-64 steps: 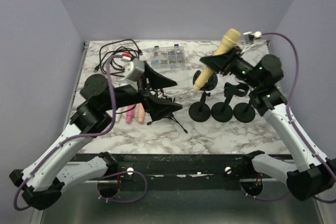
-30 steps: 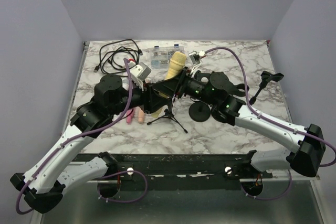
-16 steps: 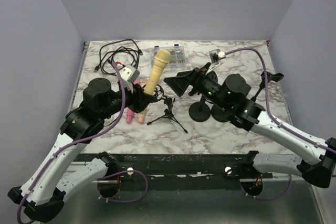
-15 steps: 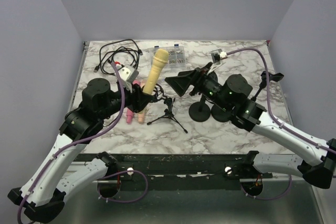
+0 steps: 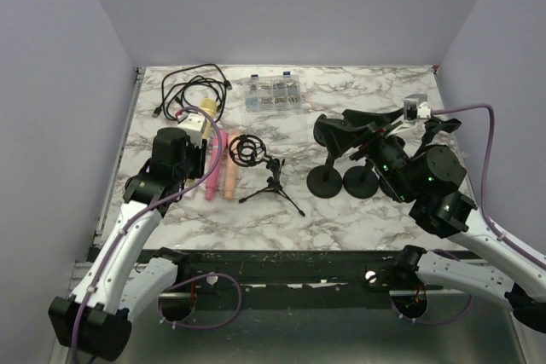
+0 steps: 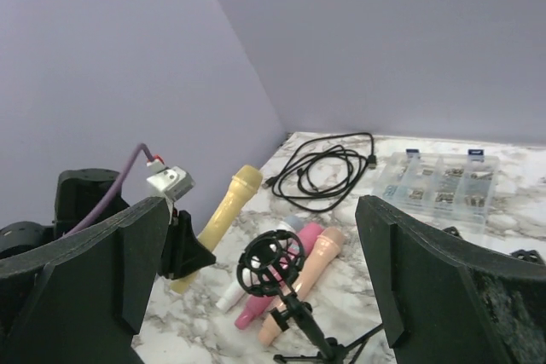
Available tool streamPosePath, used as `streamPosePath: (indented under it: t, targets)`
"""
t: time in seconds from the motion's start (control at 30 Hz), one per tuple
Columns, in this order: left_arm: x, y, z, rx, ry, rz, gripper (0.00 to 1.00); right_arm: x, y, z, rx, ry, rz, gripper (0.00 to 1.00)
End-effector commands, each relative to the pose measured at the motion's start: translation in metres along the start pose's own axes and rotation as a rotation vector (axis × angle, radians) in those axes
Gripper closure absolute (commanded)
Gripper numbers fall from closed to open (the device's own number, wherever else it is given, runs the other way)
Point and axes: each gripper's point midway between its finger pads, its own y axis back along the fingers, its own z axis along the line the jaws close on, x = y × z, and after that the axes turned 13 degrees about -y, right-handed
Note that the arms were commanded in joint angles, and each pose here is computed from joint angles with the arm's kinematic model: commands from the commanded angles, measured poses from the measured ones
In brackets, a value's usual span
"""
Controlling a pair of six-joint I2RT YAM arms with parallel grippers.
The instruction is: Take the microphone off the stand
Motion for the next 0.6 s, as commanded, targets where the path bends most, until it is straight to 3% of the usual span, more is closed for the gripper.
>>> streamPosePath:
  t: [0.0,0.33,0.57]
  targets:
    - [0.013,-0.025,0.051,-0.156,0.037,0.090,1.00,-0.007,0.019,-0.021,0.058,0.094,-0.035,0.00]
    - [0.055,-0.085,0.066,0.005,0.079,0.372,1.00,-0.043,0.064,-0.033,0.067,0.160,-0.141,0.00]
    - [0.079,-0.102,0.074,0.053,0.103,0.449,0.96,-0.068,0.094,-0.042,0.102,0.185,-0.207,0.00]
